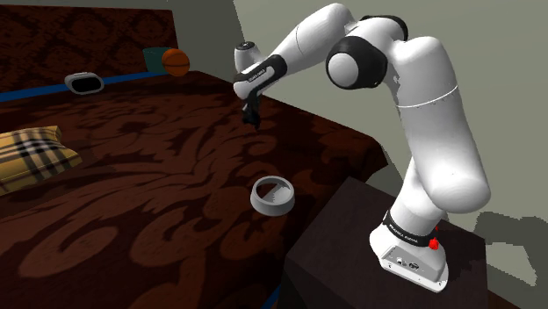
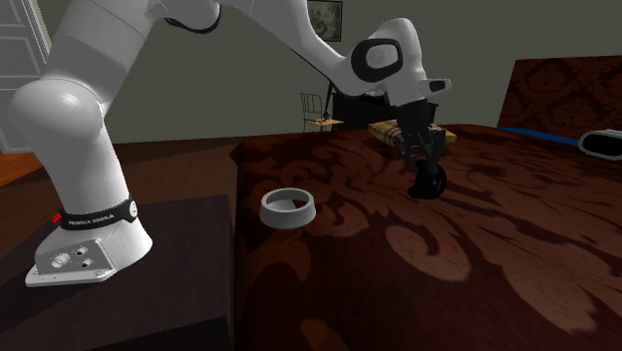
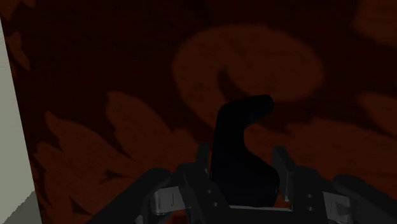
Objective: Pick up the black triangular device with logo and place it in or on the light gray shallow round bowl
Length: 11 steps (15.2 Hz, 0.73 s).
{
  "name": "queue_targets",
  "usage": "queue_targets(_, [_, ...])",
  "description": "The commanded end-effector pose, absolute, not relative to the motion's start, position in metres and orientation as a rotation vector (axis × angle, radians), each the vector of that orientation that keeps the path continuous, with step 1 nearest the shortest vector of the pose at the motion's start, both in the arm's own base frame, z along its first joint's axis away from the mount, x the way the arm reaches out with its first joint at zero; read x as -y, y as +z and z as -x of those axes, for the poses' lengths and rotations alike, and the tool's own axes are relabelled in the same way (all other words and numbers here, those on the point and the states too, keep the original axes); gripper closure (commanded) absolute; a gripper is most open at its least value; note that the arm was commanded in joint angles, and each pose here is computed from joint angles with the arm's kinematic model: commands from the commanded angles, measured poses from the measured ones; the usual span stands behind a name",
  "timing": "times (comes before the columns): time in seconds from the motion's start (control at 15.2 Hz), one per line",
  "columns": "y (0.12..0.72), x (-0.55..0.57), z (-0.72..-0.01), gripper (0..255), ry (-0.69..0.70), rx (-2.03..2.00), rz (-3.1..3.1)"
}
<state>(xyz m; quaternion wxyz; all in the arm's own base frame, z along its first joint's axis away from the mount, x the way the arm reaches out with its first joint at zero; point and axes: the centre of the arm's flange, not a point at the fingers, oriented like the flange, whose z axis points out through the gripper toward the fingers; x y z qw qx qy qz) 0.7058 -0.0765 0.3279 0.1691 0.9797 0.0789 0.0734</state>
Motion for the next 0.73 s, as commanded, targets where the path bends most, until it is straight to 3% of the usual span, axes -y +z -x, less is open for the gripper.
queue_targets(0.0, [0.33,0.064,-0.686,255,0.209,-0.225,-2.785])
queue_targets(0.66, [0.342,-0.012,-0.579,255,0.209,-0.225,-2.785])
